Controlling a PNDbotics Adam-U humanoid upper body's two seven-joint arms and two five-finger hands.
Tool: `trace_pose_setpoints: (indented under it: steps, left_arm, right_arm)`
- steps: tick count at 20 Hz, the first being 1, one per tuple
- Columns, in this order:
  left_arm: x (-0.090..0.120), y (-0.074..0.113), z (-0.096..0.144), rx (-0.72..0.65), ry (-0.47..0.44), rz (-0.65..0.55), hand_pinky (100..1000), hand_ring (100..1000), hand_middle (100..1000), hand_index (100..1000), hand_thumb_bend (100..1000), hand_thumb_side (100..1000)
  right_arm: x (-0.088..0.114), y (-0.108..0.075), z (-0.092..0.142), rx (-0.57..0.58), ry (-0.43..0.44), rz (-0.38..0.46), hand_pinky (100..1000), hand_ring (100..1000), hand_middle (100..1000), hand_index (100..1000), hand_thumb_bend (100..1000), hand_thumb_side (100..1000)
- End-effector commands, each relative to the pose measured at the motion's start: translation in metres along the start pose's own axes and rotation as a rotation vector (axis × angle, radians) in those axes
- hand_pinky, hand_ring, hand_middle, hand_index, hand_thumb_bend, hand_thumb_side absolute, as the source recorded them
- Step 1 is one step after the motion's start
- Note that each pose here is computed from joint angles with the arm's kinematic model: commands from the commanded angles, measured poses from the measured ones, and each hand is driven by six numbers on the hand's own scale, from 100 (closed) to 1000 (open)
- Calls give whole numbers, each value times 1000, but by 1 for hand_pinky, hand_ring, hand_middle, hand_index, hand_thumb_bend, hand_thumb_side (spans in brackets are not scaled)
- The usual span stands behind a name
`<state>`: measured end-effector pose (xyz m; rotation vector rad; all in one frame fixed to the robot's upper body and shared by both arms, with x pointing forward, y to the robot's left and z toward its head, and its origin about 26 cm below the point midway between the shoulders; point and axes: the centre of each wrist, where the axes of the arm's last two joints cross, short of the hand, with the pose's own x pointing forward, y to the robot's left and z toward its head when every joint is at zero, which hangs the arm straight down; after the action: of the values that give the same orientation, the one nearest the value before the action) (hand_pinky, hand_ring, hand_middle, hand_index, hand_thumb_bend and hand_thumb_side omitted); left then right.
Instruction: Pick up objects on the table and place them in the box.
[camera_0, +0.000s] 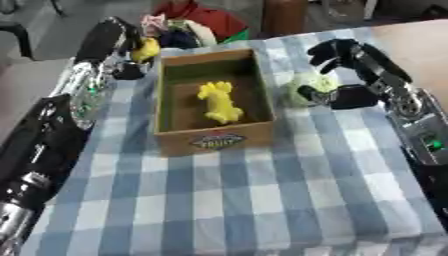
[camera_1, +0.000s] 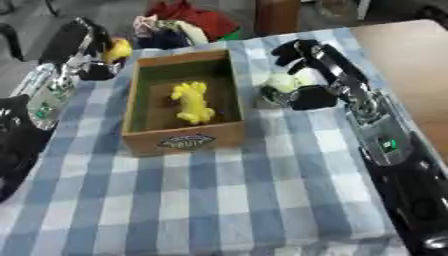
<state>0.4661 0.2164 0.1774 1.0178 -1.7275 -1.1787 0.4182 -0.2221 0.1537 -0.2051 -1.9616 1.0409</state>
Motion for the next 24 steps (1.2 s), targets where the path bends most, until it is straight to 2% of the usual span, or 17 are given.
trace_pose_setpoints:
  steps: [1,4,7,9,10,12,13,16,17,18,21,24]
  left_arm:
    - [23,15,-8,-48,-134,-21,586,415,399,518,327,100]
    - [29,5,-8,-171,-211,-42,612,473,466,597,369,100]
    - [26,-4,-5,-296,-247,-51,641,536,543,653,402,100]
    - [22,-6,-3,-344,-254,-41,690,637,676,735,498,123]
    - [20,-6,-2,-364,-256,-34,736,712,760,796,613,262]
    - [16,-1,0,-368,-254,0,791,780,835,847,733,431]
    - [15,4,1,-349,-252,26,801,797,855,856,748,485]
    - [13,22,7,-210,-234,109,782,767,824,835,700,505]
    - [11,30,11,-132,-219,147,751,696,748,804,613,414]
    - [10,36,17,-58,-201,186,739,669,722,790,567,354]
    - [7,48,35,104,-151,292,725,638,680,769,505,280]
    - [2,55,54,181,-116,368,720,622,658,757,483,253]
  right_arm:
    - [7,-8,-5,-9,-24,21,650,727,616,770,475,227]
    - [7,-8,-5,-10,-23,21,650,727,616,770,476,227]
    - [6,-9,-4,-10,-20,23,650,728,616,771,476,227]
    - [6,-9,-4,-14,-17,25,650,728,616,771,477,227]
    - [5,-10,-3,-16,-15,26,651,728,616,771,477,227]
    - [5,-11,-3,-19,-12,30,651,728,617,772,478,227]
    - [4,-13,-3,-22,-10,35,652,729,618,772,478,227]
    - [3,-20,-3,-27,-3,65,656,730,620,772,478,225]
    - [1,-26,-3,-31,7,83,659,731,623,771,480,223]
    - [-1,-30,-3,-34,17,101,661,732,625,773,482,223]
    - [-14,-43,-1,-28,69,160,670,736,634,787,483,222]
    - [-32,-51,4,-5,139,213,678,741,648,807,487,208]
